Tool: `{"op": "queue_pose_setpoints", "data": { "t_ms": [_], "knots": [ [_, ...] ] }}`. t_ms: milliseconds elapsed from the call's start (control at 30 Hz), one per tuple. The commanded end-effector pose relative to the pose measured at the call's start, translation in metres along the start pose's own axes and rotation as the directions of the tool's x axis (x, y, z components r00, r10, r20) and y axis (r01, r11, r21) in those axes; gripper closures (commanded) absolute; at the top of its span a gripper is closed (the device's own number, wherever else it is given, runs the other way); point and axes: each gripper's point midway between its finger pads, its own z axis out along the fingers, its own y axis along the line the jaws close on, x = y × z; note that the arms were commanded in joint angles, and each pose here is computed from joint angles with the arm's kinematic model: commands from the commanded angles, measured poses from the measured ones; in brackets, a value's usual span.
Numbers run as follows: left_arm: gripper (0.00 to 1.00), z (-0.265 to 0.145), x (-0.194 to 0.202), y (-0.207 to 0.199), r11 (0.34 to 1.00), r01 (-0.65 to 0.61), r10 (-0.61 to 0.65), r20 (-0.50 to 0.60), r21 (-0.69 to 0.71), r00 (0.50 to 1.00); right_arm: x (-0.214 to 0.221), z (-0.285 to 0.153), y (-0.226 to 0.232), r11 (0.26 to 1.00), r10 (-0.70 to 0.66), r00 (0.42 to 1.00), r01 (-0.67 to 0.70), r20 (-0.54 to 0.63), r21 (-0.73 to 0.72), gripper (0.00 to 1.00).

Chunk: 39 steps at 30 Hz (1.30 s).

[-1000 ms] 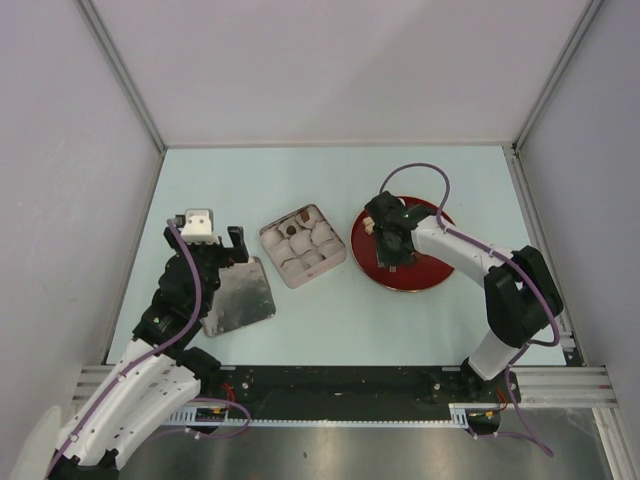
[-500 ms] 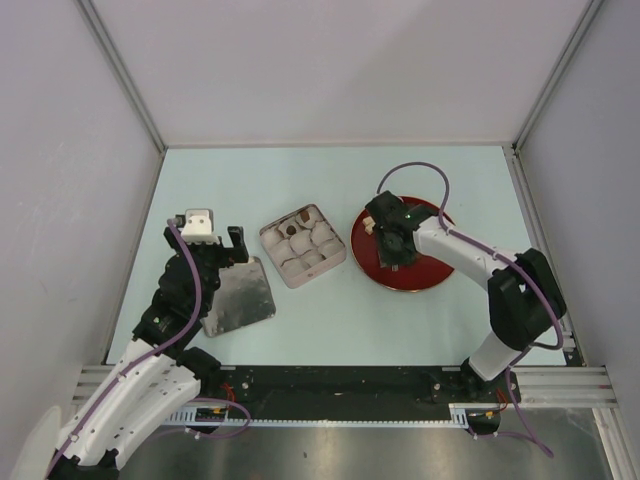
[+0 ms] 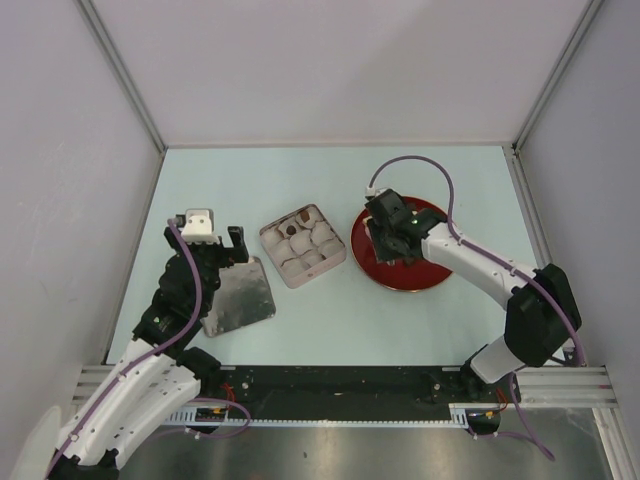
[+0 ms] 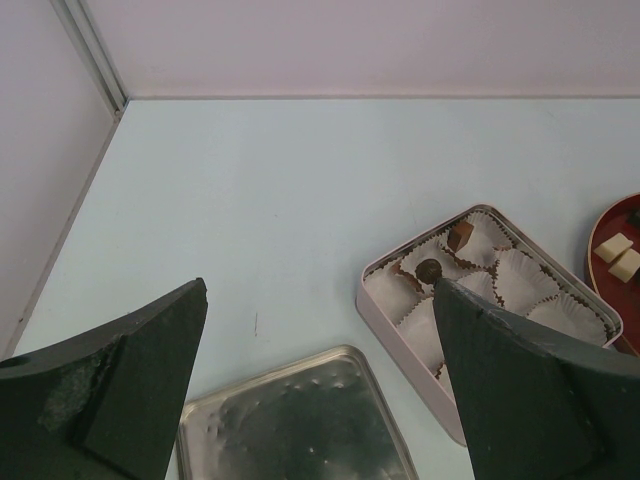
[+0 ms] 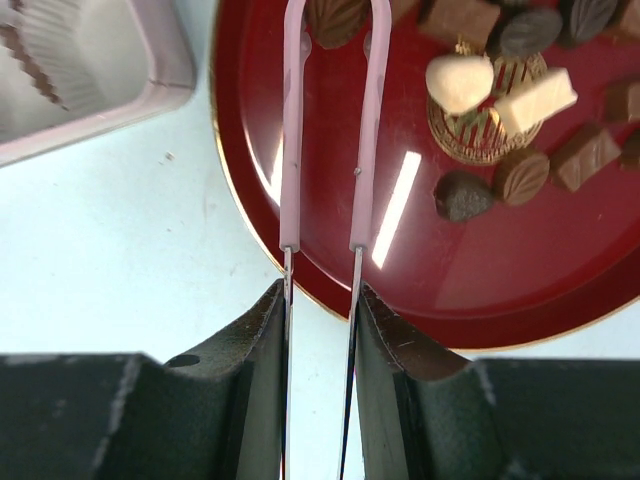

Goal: Pack the chocolate

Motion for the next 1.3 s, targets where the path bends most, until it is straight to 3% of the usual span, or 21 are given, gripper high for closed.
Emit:
{"op": "queue_pose_setpoints", "data": {
  "t_ms": [0, 467, 800, 1267],
  "knots": [
    [0.00, 0.002, -0.004, 0.000, 1.000, 0.010, -0.010, 0.020, -0.005, 1.000, -0.034, -0.020, 0.018, 0.996, -0.043, 0.987, 0.055, 0.157, -0.075, 1.00],
    [0.00, 0.003, -0.004, 0.003, 1.000, 0.011, -0.011, 0.020, -0.023, 1.000, -0.081, -0.033, 0.117, 0.915, -0.205, 0.928, 0.294, 0.310, -0.275, 1.00],
    [0.00, 0.003, -0.002, 0.006, 0.999, 0.012, -0.011, 0.022, -0.040, 1.000, -0.087, 0.009, 0.183, 0.850, -0.330, 0.897, 0.418, 0.295, -0.320, 1.00],
    [0.00, 0.004, -0.001, 0.005, 0.999, 0.011, -0.011, 0.020, -0.034, 1.000, -0.080, 0.042, 0.210, 0.816, -0.388, 0.887, 0.457, 0.250, -0.353, 0.98]
  ]
}}
